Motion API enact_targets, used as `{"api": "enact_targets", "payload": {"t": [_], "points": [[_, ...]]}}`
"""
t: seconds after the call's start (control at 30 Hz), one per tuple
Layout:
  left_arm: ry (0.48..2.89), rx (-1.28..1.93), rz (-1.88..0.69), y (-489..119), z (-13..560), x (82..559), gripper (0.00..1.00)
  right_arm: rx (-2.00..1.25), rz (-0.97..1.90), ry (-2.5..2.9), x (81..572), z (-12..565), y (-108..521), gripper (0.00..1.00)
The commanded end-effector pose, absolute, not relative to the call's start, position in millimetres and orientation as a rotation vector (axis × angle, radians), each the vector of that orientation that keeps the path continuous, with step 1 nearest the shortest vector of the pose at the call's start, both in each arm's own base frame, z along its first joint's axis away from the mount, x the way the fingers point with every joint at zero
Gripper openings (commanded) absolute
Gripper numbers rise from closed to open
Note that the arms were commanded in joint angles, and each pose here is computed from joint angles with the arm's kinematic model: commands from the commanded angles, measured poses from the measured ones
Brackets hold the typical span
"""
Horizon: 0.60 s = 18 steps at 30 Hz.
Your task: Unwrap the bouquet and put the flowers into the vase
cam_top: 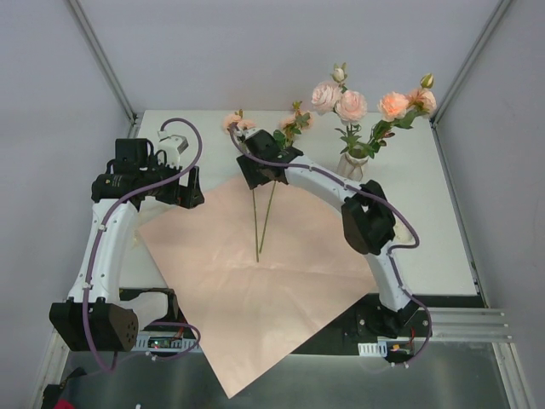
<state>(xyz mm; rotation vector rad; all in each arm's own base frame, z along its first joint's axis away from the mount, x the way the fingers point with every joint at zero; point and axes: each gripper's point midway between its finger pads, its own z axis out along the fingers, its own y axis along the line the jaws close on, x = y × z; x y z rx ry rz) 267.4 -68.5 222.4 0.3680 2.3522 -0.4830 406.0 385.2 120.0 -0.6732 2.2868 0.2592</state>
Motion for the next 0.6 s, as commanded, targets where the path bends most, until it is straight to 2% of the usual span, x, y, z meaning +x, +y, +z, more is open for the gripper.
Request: {"api": "enact_targets", "payload": {"t": [0.0,0.33,0.57], "points": [[2.319,0.383,-0.460,-65.1,229.1,269.8,0.99,-0.688,0.288,2.341,404.4,113.9,396.2,0.63],[2.335,0.404,-0.489,-68.3,221.6,269.4,0.99,-0.675,0.316,2.489,399.1,57.9,404.3,0.62],[2.327,0.423,-0.500,-70.1,222.3,269.0,0.99,-0.654,0.308,2.491,405.2,48.1,409.5,0.56]]}}
